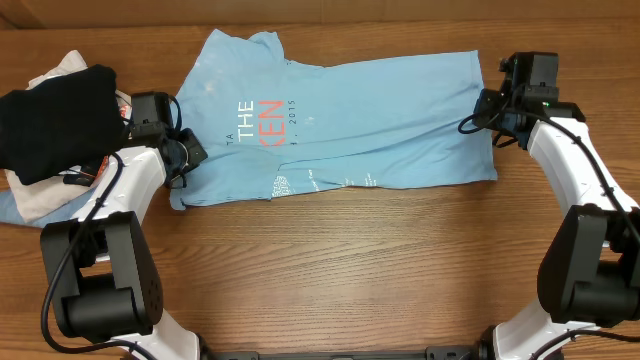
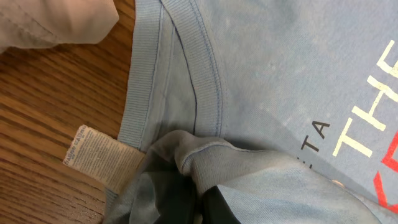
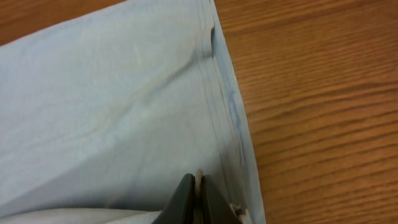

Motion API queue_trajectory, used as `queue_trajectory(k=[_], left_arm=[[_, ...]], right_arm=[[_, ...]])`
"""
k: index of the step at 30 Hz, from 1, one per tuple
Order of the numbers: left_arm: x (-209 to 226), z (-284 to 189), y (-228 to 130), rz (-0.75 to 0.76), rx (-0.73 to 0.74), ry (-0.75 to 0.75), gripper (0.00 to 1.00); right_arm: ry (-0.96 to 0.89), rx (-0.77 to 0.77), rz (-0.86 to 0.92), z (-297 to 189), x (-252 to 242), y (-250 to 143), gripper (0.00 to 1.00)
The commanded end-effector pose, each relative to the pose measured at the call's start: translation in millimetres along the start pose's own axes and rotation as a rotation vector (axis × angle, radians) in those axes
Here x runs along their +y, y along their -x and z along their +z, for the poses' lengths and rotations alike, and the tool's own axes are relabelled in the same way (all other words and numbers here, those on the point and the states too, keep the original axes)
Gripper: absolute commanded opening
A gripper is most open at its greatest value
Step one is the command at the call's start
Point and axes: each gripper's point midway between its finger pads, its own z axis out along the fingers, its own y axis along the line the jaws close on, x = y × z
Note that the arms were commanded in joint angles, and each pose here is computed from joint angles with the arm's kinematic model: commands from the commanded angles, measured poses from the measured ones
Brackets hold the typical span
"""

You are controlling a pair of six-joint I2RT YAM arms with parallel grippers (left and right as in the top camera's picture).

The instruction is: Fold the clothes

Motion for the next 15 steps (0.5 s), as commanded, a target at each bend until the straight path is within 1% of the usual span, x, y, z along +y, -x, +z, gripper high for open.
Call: queue_trajectory(k=[1, 10, 12, 15], left_arm=[[1.8, 5.1, -4.5, 0.0, 0.011, 0.018, 0.04], [1.8, 5.1, -4.5, 0.0, 0.011, 0.018, 0.04], [1.7, 5.1, -4.5, 0.0, 0.011, 0.017, 0.04], [0.1, 3.6, -3.6, 0.0, 0.009, 0.009, 0.04]], right_arm=[[-0.006, -0.041, 0.002, -1.3, -0.3, 10.4, 0.06], [-0.008, -0.033, 0.002, 17.9, -1.1, 7.1, 0.06], [-0.008, -0.027, 0.002, 18.3, -1.4, 5.5, 0.04], [-0.01, -0.011, 0.004, 14.6, -1.6, 2.2, 0.04]])
